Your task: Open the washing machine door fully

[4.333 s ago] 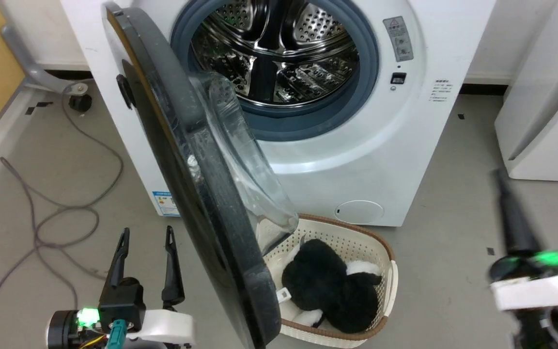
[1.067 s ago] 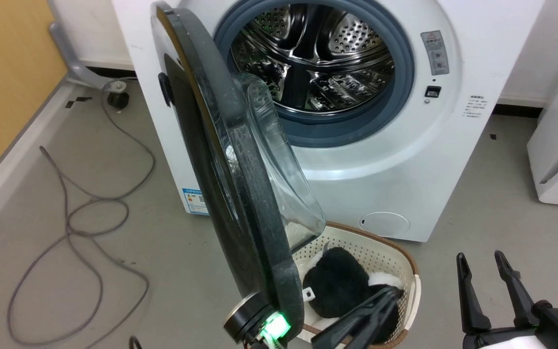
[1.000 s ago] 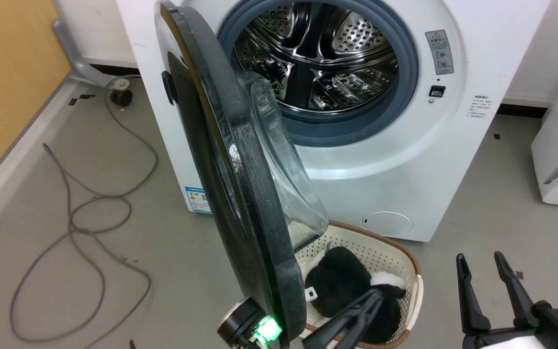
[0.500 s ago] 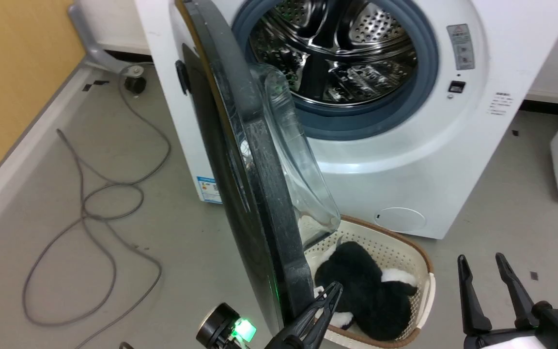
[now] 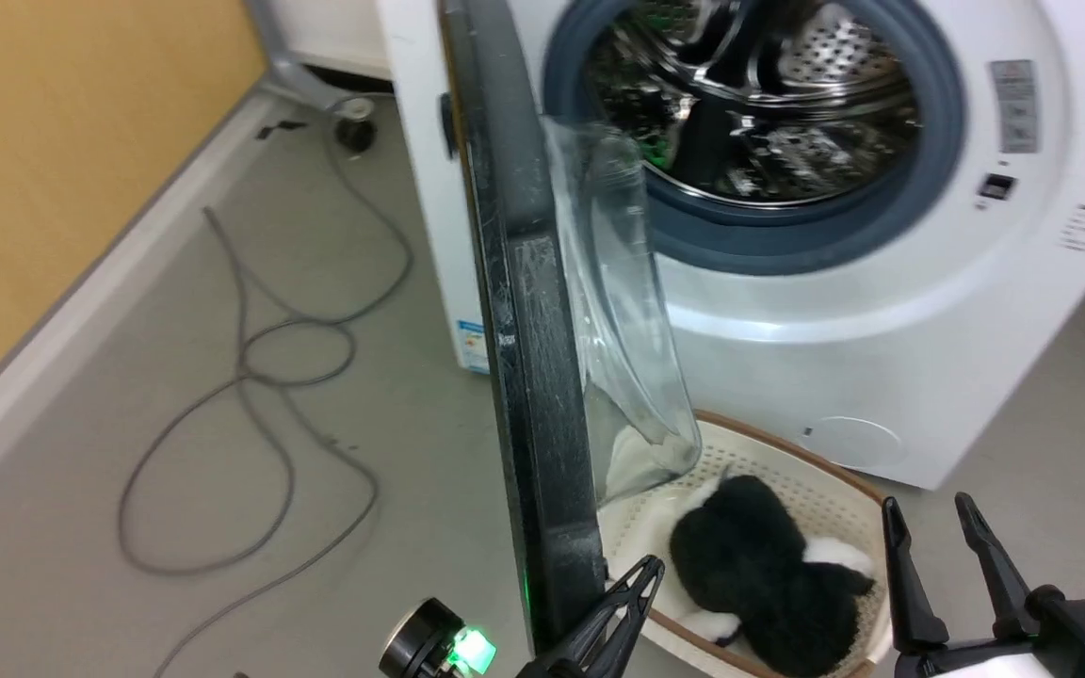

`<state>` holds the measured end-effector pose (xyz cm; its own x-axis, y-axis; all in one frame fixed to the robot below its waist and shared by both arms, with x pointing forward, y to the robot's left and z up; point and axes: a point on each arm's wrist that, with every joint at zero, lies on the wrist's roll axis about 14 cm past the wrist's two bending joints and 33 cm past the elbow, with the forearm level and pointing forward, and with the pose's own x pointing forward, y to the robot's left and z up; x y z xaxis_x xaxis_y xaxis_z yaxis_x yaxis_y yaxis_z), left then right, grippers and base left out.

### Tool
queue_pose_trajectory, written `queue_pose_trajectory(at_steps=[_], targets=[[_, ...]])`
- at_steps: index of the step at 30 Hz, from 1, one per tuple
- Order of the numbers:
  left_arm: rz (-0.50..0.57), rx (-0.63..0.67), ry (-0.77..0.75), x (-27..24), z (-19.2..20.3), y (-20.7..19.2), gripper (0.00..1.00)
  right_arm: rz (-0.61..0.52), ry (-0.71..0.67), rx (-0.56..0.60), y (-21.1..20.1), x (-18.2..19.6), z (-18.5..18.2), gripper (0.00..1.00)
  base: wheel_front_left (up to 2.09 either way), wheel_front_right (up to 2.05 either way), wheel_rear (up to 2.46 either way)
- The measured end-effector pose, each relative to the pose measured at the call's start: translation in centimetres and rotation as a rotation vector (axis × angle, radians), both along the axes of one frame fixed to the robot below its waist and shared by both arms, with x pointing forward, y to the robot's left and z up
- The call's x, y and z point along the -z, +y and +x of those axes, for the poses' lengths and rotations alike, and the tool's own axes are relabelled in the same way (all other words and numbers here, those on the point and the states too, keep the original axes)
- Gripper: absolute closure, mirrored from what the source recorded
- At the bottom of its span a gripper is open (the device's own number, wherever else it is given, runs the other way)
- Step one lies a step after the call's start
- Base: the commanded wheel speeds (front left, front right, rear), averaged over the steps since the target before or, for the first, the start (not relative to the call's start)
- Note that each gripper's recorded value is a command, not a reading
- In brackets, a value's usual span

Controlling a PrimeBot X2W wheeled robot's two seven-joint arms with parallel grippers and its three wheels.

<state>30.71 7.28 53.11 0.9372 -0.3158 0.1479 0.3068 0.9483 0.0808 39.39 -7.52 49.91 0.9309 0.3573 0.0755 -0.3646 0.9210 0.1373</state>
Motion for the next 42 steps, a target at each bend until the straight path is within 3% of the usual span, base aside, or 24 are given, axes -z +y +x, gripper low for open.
queue_pose_trajectory(at_steps=[14, 27, 42], targets=[[-0.01, -0.249, 0.02, 0.2, -1.6, 5.8, 1.0, 0.023, 0.025, -0.199, 7.0, 0.9, 0.7, 0.0, 0.0, 0.0, 0.0], [0.046, -0.599, 0.051, 0.7, -3.5, 15.4, 1.0, 0.027, 0.058, -0.296, 10.7, 2.5, 1.5, 0.0, 0.0, 0.0, 0.0], [0.086, -0.873, 0.044, 0.1, -4.0, 25.2, 1.0, 0.021, 0.056, -0.257, 9.6, 3.0, 2.5, 0.0, 0.0, 0.0, 0.0]])
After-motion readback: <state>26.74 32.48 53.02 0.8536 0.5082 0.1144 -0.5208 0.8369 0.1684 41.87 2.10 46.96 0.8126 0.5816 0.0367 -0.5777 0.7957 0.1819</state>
